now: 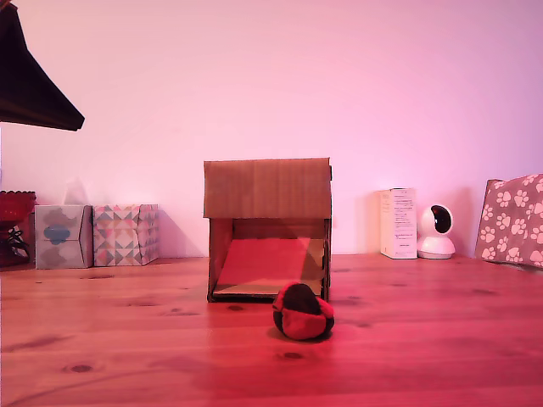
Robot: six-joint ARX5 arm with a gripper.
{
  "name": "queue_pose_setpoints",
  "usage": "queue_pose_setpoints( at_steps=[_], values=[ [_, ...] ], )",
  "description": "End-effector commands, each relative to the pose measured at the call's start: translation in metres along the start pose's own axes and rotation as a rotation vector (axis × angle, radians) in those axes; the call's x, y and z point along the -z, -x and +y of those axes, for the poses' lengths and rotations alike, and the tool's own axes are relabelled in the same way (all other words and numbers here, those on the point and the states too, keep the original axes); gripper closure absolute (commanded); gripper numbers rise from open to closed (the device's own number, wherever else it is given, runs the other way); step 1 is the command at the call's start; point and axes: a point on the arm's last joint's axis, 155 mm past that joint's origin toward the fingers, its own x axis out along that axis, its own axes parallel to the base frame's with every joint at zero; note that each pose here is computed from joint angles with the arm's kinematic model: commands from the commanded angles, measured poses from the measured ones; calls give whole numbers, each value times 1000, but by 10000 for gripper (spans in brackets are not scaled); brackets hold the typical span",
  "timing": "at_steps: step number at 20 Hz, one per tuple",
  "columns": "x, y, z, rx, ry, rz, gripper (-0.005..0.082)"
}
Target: Drop the footbag into the cardboard dice tower
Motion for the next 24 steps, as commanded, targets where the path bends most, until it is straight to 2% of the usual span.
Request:
queue_pose_setpoints(
  at_steps=[1, 7, 11, 14, 20, 24],
  values=[
    [7, -3, 0, 6, -4, 4, 788],
    [7, -3, 0, 6, -3, 6, 788],
    [-14, -9, -2, 16, -35, -78, 788],
    [-25, -24, -19, 98, -78, -122, 788],
    [5, -66, -64, 265, -111, -51, 788],
    [38, -81, -89, 343, -122, 43, 788]
  ],
)
